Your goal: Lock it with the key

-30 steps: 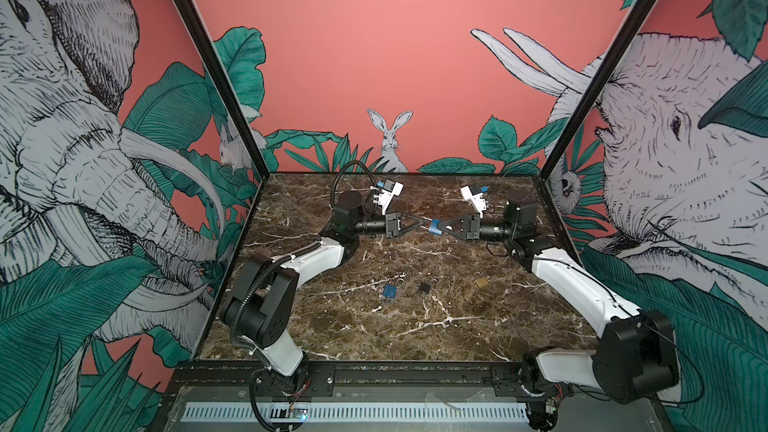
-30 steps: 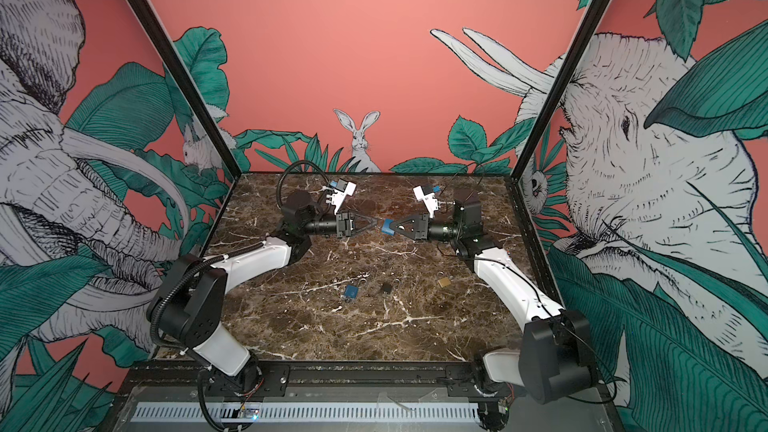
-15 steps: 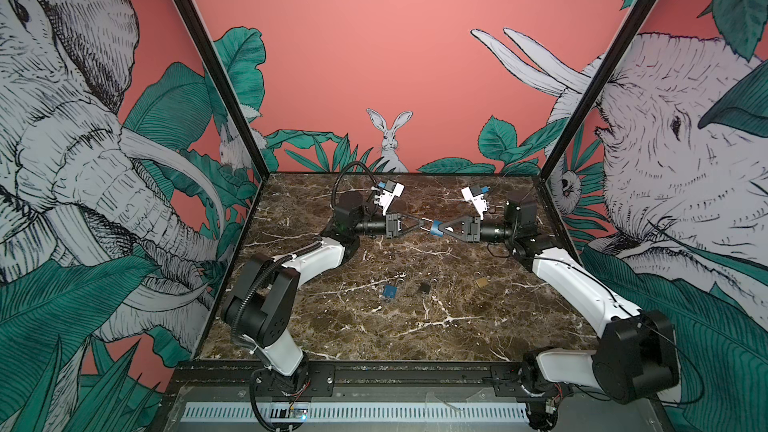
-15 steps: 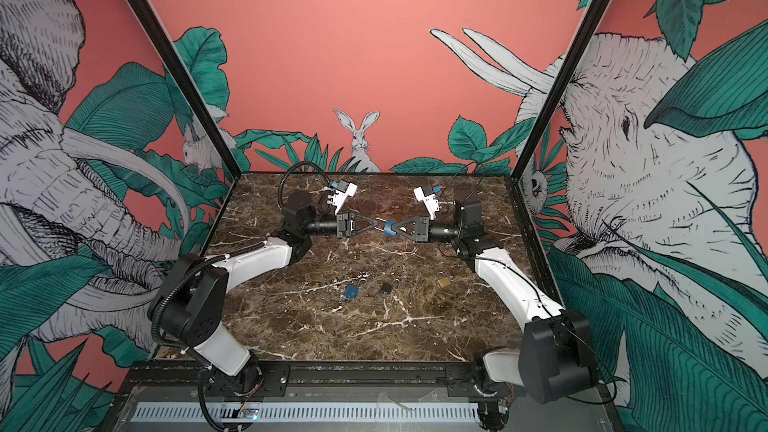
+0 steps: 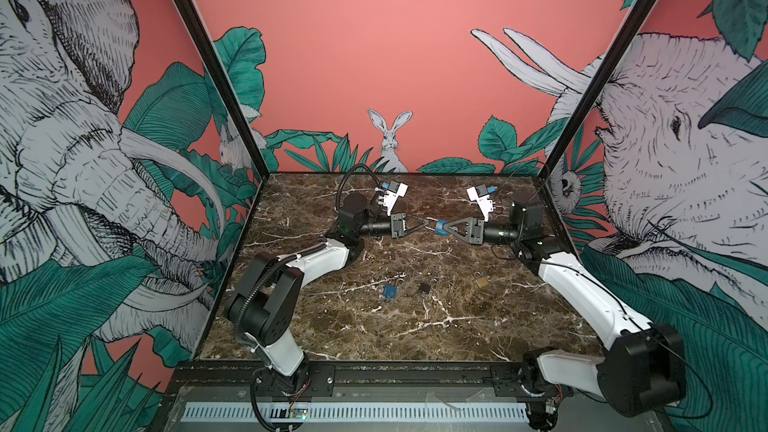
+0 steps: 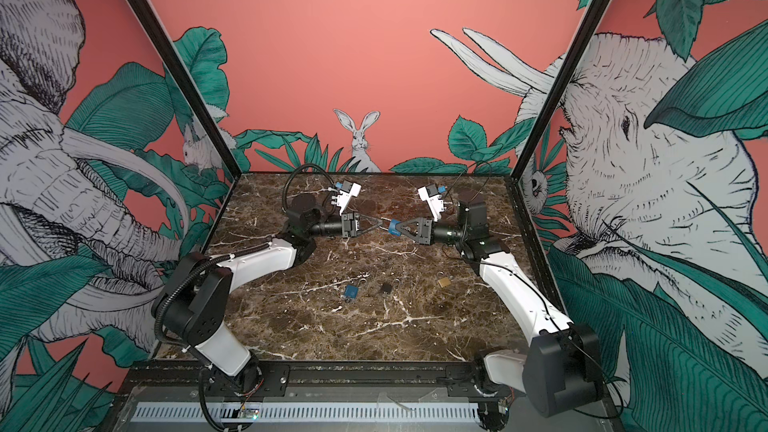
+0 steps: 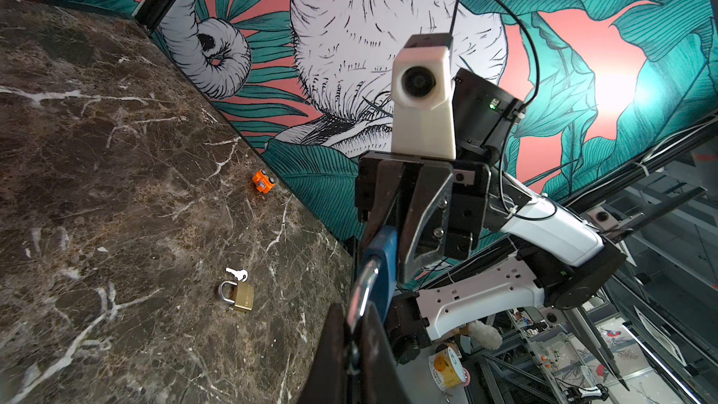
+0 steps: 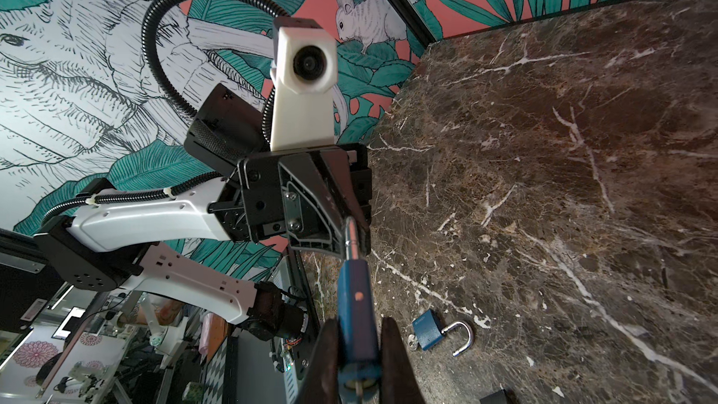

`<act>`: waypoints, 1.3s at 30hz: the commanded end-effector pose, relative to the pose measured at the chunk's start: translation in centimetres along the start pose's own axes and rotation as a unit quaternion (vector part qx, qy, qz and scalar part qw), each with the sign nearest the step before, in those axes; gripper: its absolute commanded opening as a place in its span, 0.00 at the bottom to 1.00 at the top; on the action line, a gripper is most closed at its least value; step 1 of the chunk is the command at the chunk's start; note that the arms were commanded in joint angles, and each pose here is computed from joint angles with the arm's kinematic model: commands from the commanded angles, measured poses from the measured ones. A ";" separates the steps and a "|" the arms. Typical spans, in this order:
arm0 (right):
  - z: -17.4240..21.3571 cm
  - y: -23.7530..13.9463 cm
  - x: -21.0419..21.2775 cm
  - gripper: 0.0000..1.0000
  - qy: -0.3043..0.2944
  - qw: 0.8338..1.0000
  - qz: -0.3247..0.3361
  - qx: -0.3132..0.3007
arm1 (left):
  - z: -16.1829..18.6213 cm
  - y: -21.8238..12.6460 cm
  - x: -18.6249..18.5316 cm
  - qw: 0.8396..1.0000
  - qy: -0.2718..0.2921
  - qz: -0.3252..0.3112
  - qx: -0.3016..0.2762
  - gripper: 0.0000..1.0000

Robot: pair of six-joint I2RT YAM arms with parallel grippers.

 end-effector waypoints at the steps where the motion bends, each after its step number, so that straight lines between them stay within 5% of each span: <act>1: -0.4 0.3 -0.1 0.00 -0.021 0.999 0.019 -0.019 | 0.6 1.7 -3.5 0.996 0.053 0.064 0.020 0.00; 15: -0.6 3.6 -0.2 0.00 -0.048 0.999 -0.004 0.000 | 2.3 4.4 -7.0 0.985 0.089 0.128 0.076 0.00; 27: 0.2 2.4 -0.8 0.00 -0.031 0.999 -0.029 0.008 | 2.4 2.8 -6.9 0.989 0.106 0.070 0.075 0.00; 39: 0.0 3.2 -1.2 0.00 -0.014 0.996 -0.078 0.029 | 2.3 3.1 -7.0 0.986 0.094 0.108 0.082 0.15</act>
Point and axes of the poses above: each gripper's point midway between its finger pads, its own y axis out along the fingers, its own x axis along the line the jaws close on, z = x × y, the point moved 10 cm from there along -y, back along the fingers, and after that the axes turned 1 degree about y, right-handed, at the moved point
